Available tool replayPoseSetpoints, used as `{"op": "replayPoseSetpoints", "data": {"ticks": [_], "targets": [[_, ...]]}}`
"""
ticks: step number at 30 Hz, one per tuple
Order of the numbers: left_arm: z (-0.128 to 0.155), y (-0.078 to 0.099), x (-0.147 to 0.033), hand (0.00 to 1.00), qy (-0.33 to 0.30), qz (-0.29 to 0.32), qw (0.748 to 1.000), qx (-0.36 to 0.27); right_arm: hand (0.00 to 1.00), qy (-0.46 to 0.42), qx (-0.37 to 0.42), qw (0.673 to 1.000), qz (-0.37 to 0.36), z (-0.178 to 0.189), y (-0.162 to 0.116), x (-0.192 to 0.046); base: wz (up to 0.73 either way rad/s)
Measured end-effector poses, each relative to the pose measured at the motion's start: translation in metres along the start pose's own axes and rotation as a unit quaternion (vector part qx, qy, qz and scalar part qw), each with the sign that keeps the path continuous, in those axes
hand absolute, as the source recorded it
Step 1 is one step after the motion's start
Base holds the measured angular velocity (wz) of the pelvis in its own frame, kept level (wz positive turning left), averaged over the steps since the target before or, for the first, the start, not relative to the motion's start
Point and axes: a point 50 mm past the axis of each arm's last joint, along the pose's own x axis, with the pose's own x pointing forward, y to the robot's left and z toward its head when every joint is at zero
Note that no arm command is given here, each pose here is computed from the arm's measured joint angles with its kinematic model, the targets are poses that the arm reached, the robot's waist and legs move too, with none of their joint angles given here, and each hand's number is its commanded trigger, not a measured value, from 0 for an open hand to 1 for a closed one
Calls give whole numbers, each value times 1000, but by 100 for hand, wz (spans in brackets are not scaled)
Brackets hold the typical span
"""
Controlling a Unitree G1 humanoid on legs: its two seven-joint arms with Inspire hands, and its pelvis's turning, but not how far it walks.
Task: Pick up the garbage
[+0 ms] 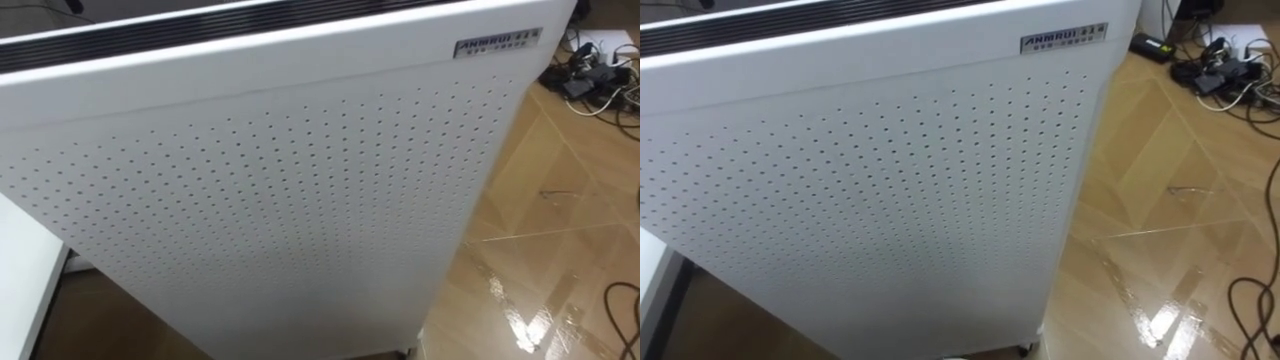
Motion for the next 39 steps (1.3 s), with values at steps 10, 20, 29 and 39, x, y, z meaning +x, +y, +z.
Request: {"op": "replayPoseSetpoints", "data": {"ticks": [10, 20, 29, 39], "targets": [[-24, -4, -9, 0, 53, 11, 998, -18, 100, 7, 13, 1000, -17, -2, -9, -3, -7], [-42, -10, -6, 0, 70, 61, 993, -69, 100, 8, 25, 999, -34, -16, -5, -10, -1], [-105, -38, -18, 0, 74, 193, 929, -307, 100, 52, 114, 988, -86, -69, 4, -29, -13], [-151, -88, -27, 0, 88, 341, 758, -549, 100, 109, 297, 934, -165, -124, 20, -46, -13]]}}
